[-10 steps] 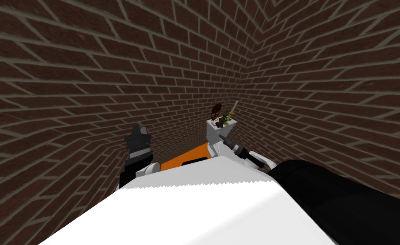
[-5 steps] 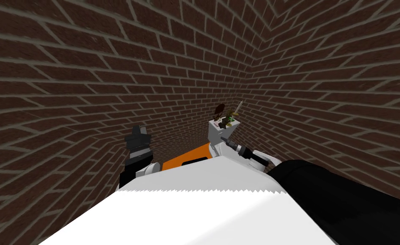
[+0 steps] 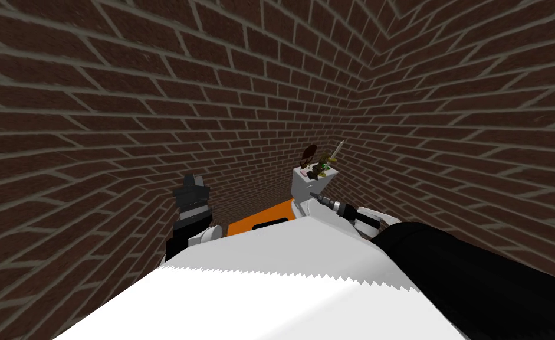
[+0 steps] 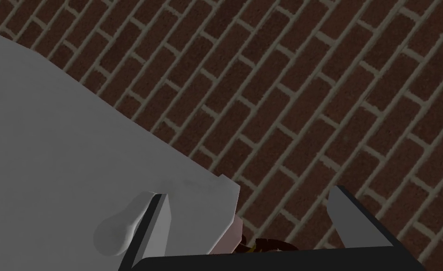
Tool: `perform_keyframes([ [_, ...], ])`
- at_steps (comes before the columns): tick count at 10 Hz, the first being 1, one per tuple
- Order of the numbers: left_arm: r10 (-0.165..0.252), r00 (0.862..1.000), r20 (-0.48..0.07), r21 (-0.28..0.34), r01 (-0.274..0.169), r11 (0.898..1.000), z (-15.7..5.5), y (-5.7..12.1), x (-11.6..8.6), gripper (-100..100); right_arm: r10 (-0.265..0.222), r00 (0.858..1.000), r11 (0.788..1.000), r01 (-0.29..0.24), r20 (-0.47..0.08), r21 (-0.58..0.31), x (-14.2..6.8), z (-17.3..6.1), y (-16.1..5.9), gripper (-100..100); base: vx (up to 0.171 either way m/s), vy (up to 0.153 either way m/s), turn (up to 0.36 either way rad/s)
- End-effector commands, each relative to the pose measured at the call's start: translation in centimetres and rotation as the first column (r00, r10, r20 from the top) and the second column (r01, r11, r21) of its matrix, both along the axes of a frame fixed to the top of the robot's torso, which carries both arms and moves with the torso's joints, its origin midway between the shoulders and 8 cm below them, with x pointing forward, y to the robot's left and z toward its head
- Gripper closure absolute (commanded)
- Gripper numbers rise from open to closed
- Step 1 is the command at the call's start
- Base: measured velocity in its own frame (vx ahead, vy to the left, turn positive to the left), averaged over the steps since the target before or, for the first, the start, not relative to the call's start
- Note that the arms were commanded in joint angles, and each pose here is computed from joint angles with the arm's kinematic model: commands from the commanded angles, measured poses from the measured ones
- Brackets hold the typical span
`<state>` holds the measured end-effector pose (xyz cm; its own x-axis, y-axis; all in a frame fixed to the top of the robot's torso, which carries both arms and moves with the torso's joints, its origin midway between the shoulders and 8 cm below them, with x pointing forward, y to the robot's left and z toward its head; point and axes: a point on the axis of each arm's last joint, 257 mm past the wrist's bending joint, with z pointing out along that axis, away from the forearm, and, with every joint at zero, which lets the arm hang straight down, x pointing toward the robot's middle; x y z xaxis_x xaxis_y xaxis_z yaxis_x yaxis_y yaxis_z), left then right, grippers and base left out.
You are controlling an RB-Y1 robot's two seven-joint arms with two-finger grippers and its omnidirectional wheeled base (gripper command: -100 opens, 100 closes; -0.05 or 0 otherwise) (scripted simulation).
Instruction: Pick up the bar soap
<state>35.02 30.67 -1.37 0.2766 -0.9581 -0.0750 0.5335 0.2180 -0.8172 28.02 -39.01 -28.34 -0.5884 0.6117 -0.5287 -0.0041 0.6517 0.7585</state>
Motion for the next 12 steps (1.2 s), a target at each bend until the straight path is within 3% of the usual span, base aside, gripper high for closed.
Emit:
perform_keyframes([
  [1,0.000,1.000,0.000,0.000,0.000,1.000,0.0,0.0,0.0,0,-0.011,0.998,0.999,0.008,-0.054,-0.054,-0.8,-1.2,-2.4,-100,0.024,0.058,0.099],
  [2,0.000,1.000,0.000,0.000,0.000,1.000,0.0,0.0,0.0,0,0.009,0.998,0.997,-0.014,-0.062,-0.079,-0.7,-1.0,-2.8,-100,0.023,0.051,0.046],
  [5,0.000,1.000,0.000,0.000,0.000,1.000,0.0,0.0,0.0,0,-0.013,0.988,0.983,-0.015,-0.151,-0.184,-2.2,-2.3,-7.2,-100,0.024,0.057,0.081],
  [6,0.000,1.000,0.000,0.000,0.000,1.000,0.0,0.0,0.0,0,0.002,0.987,0.978,-0.035,-0.158,-0.206,-2.0,-2.0,-7.6,-100,0.025,0.046,0.047],
  [7,0.000,1.000,0.000,0.000,0.000,1.000,0.0,0.0,0.0,0,-0.020,0.981,0.968,-0.029,-0.194,-0.248,-2.8,-2.5,-9.6,-100,0.024,0.052,0.087],
  [8,0.000,1.000,0.000,0.000,0.000,1.000,0.0,0.0,0.0,0,-0.004,0.979,0.961,-0.052,-0.202,-0.272,-2.5,-2.1,-10.0,-100,0.021,0.045,0.052],
  [9,0.000,1.000,0.000,0.000,0.000,1.000,0.0,0.0,0.0,0,-0.030,0.972,0.949,-0.046,-0.234,-0.311,-3.3,-2.5,-12.1,-100,0.022,0.067,0.105],
  [10,0.000,1.000,0.000,0.000,0.000,1.000,0.0,0.0,0.0,0,-0.015,0.971,0.941,-0.067,-0.240,-0.332,-2.9,-2.0,-12.4,-100,0.020,0.053,0.043],
  [11,0.000,1.000,0.000,0.000,0.000,1.000,0.0,0.0,0.0,0,-0.039,0.962,0.924,-0.068,-0.271,-0.375,-3.6,-2.1,-14.6,-100,0.020,0.061,0.089],
  [12,0.000,1.000,0.000,0.000,0.000,1.000,0.0,0.0,0.0,0,-0.028,0.961,0.916,-0.086,-0.276,-0.392,-3.3,-1.7,-14.9,-100,0.020,0.047,0.051],
])
